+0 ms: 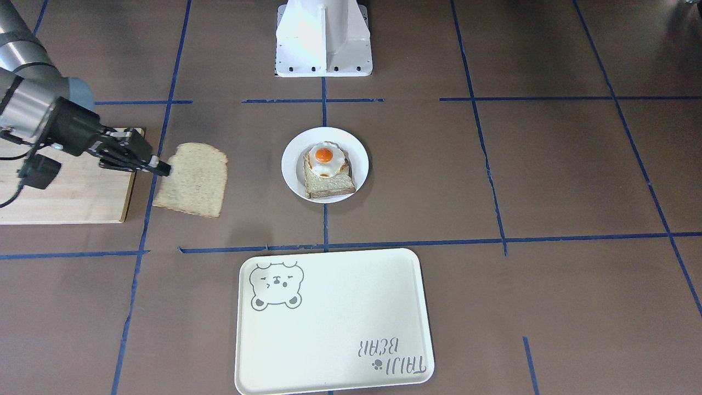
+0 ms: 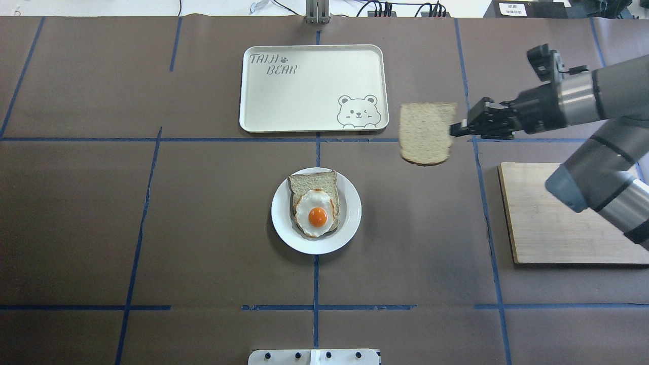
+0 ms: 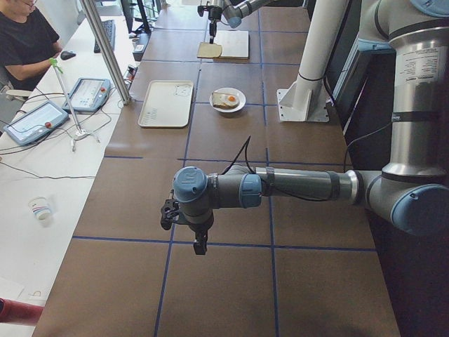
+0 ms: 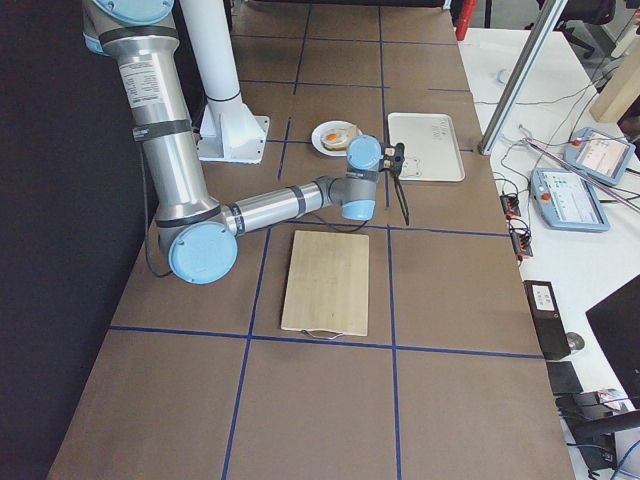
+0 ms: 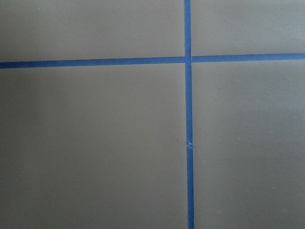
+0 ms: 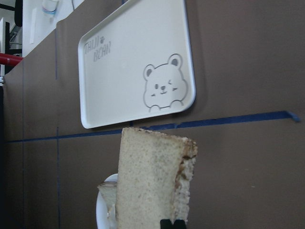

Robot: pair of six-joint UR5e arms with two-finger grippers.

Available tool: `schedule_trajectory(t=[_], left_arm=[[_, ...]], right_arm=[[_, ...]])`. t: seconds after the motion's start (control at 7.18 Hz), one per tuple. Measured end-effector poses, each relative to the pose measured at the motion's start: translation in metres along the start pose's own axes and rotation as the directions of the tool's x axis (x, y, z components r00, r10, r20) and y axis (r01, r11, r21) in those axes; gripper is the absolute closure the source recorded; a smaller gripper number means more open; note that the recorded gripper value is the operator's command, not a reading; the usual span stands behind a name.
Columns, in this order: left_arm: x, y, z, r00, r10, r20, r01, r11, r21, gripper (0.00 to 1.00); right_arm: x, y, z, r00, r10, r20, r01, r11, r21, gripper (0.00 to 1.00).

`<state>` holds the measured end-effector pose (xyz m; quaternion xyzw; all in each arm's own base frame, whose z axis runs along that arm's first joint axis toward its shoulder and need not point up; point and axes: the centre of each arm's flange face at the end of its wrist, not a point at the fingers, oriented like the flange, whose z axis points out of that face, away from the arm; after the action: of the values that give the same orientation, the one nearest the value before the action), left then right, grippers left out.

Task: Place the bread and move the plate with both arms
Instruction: 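Lift the bread slice with the right gripper and carry it over the plate, then lower the bread onto the egg toast and open the right gripper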

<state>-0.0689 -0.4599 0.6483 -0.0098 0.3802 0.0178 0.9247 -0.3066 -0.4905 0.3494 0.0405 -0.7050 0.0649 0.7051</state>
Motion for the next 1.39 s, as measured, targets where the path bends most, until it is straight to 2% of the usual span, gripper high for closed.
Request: schedule_trajectory(t=[0.28,0.42,0.56,0.98,1.39], left_arm=[[-0.001,0.000,0.001,1.000,-0.002,0.000,0.002,1.000,-0.003,0.00],[-0.001,0.000,0.002,1.000,-0.003,0.000,0.003,1.000,-0.004,0.00],[-0.001,-0.001,0.002,1.000,-0.004,0.000,0.004,1.000,-0.004,0.00],[-0.002,0.000,0.002,1.000,-0.006,0.001,0.006,1.000,-0.005,0.00],[-0.001,-0.001,0.001,1.000,-0.005,0.001,0.005,1.000,-0.004,0.00]], right_arm=[[-0.053,0.068,0.111,0.997,-0.018,0.078,0.015,0.999,0.036,1.00],[-0.062,0.095,0.141,0.996,-0.018,0.089,0.015,0.999,0.040,1.00],[-0.066,0.108,0.158,0.997,-0.025,0.076,0.023,0.999,0.038,1.00],[-0.063,0.110,0.181,0.992,-0.127,-0.027,0.127,0.991,0.029,1.00],[-0.051,0.111,0.190,0.981,-0.183,-0.061,0.183,0.983,-0.001,1.00]])
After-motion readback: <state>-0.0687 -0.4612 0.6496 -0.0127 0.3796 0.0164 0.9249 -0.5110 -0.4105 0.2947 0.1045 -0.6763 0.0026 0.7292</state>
